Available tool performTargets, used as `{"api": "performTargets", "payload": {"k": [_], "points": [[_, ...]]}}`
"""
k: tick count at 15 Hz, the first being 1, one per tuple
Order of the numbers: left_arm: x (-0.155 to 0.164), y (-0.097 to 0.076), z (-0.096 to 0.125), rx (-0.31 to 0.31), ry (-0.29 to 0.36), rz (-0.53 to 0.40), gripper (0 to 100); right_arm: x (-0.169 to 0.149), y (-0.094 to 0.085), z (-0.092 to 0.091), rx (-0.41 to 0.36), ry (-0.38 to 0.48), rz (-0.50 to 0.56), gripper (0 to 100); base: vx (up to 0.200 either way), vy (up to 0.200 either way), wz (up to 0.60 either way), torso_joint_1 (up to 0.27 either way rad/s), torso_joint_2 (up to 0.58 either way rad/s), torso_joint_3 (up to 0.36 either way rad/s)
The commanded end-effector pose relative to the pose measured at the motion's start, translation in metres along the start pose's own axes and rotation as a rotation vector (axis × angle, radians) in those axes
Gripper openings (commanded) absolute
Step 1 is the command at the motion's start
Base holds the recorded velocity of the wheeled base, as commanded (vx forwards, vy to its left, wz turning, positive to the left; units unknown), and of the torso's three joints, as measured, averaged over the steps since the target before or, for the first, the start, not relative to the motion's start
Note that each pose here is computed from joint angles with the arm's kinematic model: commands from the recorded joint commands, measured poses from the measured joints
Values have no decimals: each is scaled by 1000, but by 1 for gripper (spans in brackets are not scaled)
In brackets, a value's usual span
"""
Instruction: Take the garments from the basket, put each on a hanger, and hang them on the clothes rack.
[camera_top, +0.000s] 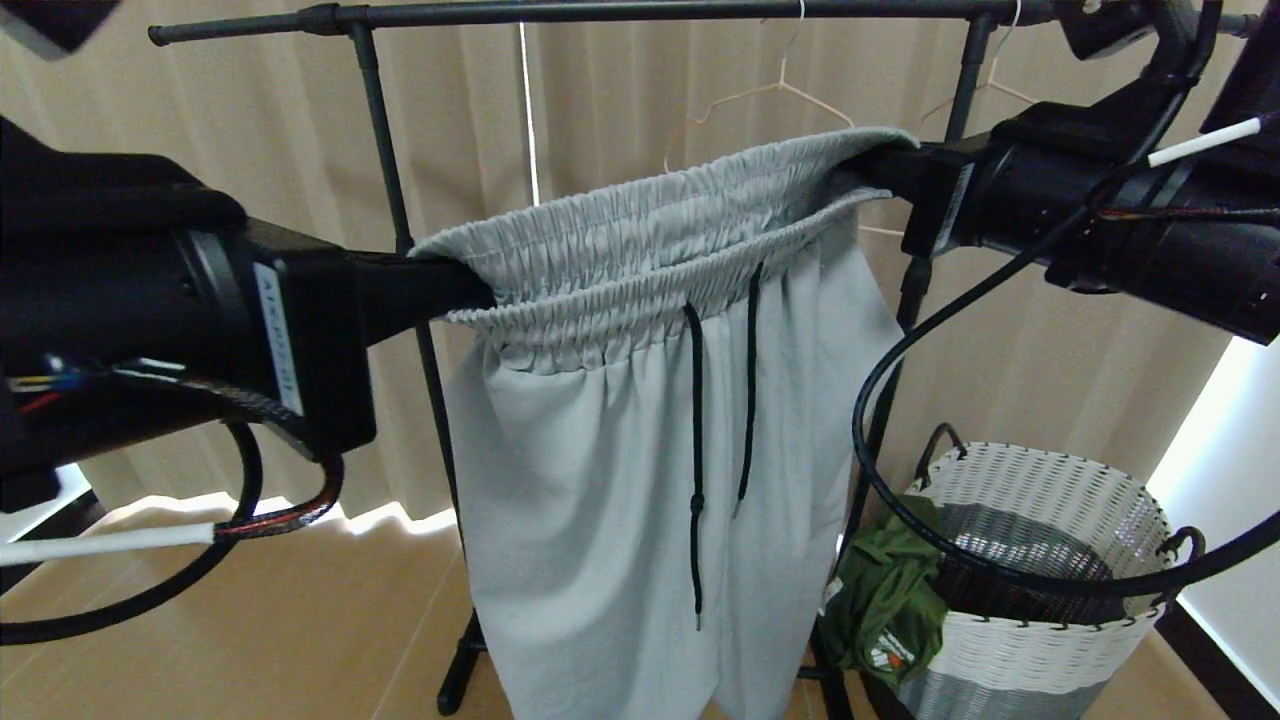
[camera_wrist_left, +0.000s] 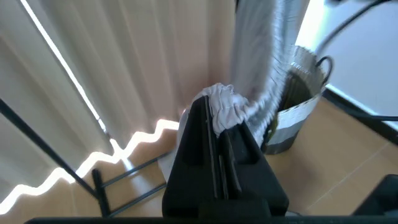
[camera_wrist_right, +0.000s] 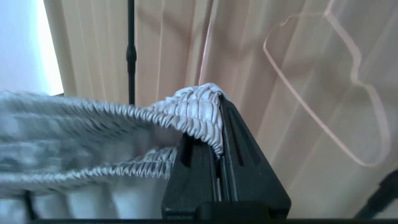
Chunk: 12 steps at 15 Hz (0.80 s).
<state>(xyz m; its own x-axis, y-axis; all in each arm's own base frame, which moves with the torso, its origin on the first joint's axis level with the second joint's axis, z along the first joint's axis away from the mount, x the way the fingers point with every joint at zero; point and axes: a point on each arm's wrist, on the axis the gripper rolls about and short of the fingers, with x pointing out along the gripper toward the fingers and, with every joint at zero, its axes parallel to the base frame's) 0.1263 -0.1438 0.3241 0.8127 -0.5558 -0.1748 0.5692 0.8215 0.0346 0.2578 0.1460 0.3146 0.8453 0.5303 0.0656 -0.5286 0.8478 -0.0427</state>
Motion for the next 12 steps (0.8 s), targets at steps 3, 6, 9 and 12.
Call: {"api": "performTargets", "payload": {"k": [3, 6, 9, 12], "points": [[-15, 2, 3, -8, -34, -14, 0, 10, 0, -9, 1, 26, 1, 0, 0, 0, 0, 0, 0, 0], [-16, 2, 3, -8, -36, -13, 0, 11, 0, -9, -1, 27, -1, 0, 0, 0, 0, 0, 0, 0], [-16, 3, 1, -8, -29, -8, 0, 10, 0, -12, 0, 40, -6, 0, 0, 0, 0, 0, 0, 0], [-16, 8, 0, -14, -29, 19, 0, 7, -4, -13, -2, 44, -18, 0, 0, 0, 0, 0, 0, 0]]}}
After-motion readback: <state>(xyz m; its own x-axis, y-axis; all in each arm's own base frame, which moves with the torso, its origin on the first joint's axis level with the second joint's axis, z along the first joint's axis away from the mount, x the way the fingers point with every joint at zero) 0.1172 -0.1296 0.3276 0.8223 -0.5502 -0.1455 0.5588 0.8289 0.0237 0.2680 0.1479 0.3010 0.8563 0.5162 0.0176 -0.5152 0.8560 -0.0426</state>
